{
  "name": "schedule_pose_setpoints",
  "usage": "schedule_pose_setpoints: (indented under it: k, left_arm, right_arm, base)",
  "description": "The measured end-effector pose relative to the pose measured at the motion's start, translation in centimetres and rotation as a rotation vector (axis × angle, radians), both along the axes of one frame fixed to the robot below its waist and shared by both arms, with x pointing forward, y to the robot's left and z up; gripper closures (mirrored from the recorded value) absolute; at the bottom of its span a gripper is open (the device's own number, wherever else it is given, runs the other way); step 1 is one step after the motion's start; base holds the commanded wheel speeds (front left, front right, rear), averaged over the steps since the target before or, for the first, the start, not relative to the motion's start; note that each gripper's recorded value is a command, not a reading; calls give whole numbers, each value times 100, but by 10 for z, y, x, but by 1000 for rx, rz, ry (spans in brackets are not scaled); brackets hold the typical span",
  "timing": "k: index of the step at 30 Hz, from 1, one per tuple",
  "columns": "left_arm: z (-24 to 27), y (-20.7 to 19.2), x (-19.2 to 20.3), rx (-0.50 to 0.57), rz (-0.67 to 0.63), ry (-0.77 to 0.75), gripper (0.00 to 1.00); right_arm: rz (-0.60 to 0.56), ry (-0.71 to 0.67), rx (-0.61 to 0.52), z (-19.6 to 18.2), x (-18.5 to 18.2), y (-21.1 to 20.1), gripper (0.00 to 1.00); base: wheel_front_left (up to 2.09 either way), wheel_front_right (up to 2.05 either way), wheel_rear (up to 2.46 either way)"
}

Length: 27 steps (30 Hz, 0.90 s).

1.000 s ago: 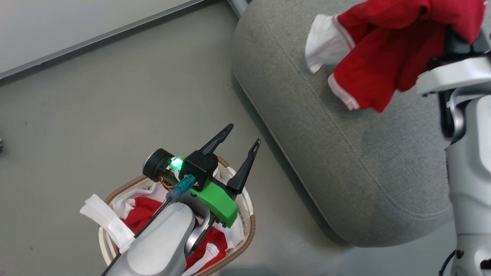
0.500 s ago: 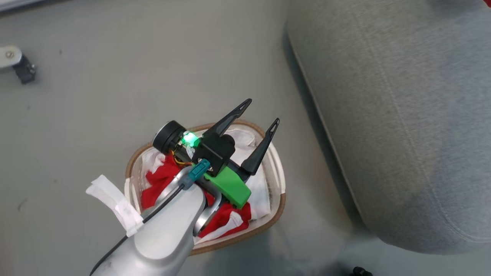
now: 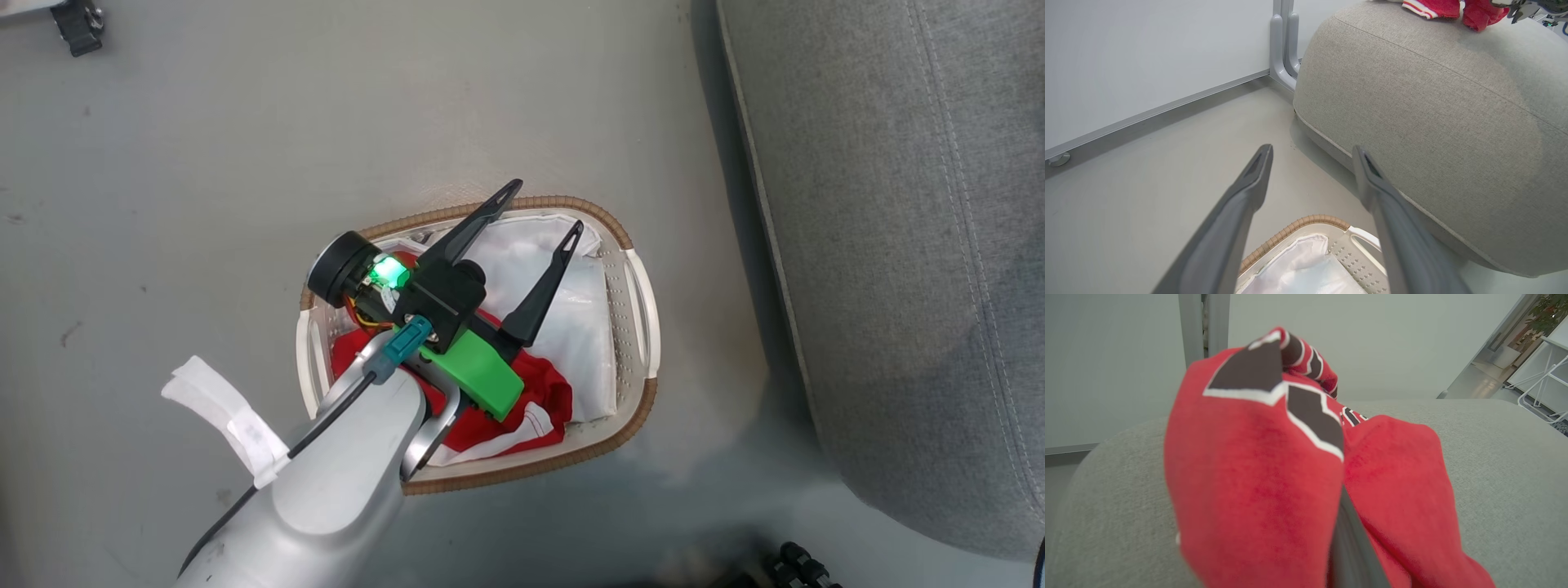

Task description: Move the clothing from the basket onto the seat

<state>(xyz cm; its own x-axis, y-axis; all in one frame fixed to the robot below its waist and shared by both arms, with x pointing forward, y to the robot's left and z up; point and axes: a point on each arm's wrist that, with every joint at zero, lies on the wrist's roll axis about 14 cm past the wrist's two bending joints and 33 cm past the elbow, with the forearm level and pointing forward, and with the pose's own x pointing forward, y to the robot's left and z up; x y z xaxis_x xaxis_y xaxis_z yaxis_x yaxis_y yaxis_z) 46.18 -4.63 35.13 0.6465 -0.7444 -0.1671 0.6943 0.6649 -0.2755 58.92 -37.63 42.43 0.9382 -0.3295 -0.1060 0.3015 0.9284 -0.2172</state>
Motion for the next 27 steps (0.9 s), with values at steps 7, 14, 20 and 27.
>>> schedule_pose_setpoints:
  k: [7, 14, 20, 27]
  left_arm:
    - [1, -4, -2, -2, -6, 1, 0]
    - [19, -4, -1, -21, 12, -22, 0]
    - [40, 2, -1, -51, 57, -36, 0]
    - [71, 21, 1, -78, 151, -72, 0]
  right_arm:
    - [27, 36, 6, -13, -16, 13, 0]
    - [71, 61, -13, -12, -47, 24, 0]
    - [110, 52, -20, 0, -73, 37, 0]
    - [155, -44, -33, 45, -79, 49, 0]
  base:
    - [0, 0, 0]
    - [0, 0, 0]
    - [0, 0, 0]
    - [0, 0, 0]
